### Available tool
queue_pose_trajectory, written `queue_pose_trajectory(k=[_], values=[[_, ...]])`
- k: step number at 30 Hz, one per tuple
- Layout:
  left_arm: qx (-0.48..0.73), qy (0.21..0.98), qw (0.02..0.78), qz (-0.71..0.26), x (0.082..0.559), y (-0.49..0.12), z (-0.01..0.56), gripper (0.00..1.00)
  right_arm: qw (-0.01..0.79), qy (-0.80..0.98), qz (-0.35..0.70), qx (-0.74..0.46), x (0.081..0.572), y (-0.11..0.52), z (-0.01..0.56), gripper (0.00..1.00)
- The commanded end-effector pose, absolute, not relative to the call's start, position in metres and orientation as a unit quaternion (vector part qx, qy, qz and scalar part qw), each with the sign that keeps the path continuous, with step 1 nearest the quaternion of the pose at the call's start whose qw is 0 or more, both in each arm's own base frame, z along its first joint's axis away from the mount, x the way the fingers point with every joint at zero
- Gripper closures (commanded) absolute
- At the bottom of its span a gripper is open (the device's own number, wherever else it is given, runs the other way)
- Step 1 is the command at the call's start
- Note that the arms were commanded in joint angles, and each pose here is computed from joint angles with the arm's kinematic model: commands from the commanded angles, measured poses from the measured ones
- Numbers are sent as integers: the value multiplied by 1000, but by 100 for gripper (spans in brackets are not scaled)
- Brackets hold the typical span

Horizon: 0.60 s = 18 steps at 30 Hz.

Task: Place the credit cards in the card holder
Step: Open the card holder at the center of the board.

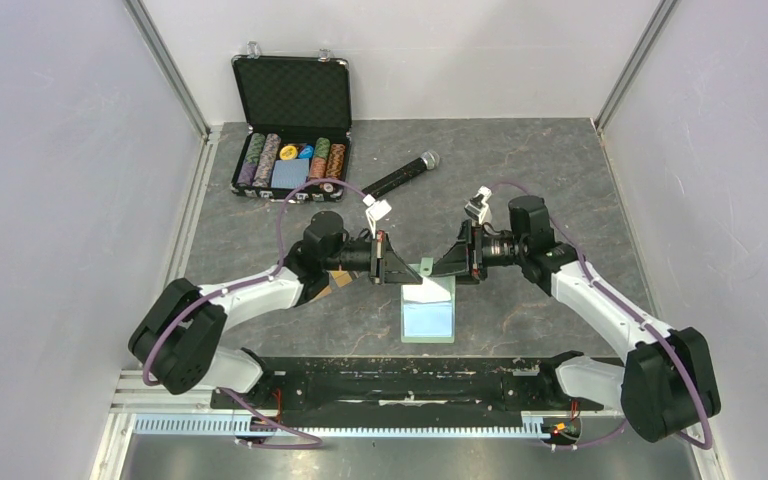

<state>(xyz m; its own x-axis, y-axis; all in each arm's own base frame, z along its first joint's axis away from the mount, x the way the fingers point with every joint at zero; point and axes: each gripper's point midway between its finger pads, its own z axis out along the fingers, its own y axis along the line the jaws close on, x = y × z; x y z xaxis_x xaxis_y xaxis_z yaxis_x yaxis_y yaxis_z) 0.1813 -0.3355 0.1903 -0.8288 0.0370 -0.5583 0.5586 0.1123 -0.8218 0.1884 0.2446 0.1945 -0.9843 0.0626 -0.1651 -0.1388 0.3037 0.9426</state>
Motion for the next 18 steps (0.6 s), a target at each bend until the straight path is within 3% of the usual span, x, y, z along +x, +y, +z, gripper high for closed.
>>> queue_pose_trajectory(k=[1, 4, 8, 15, 18], values=[[215, 715, 218, -628, 182, -334, 208, 97, 141, 813, 559, -77, 199, 240, 206, 41], [220, 733, 215, -607, 180, -329, 205, 98, 155, 829, 526, -107, 199, 232, 203, 25], [237, 738, 198, -600, 171, -325, 208, 98, 171, 824, 519, -152, 194, 229, 206, 15], [264, 720, 163, -620, 156, -324, 220, 98, 165, 794, 545, -214, 178, 230, 210, 15], [269, 716, 156, -625, 153, -325, 224, 98, 159, 780, 559, -232, 172, 232, 212, 24]])
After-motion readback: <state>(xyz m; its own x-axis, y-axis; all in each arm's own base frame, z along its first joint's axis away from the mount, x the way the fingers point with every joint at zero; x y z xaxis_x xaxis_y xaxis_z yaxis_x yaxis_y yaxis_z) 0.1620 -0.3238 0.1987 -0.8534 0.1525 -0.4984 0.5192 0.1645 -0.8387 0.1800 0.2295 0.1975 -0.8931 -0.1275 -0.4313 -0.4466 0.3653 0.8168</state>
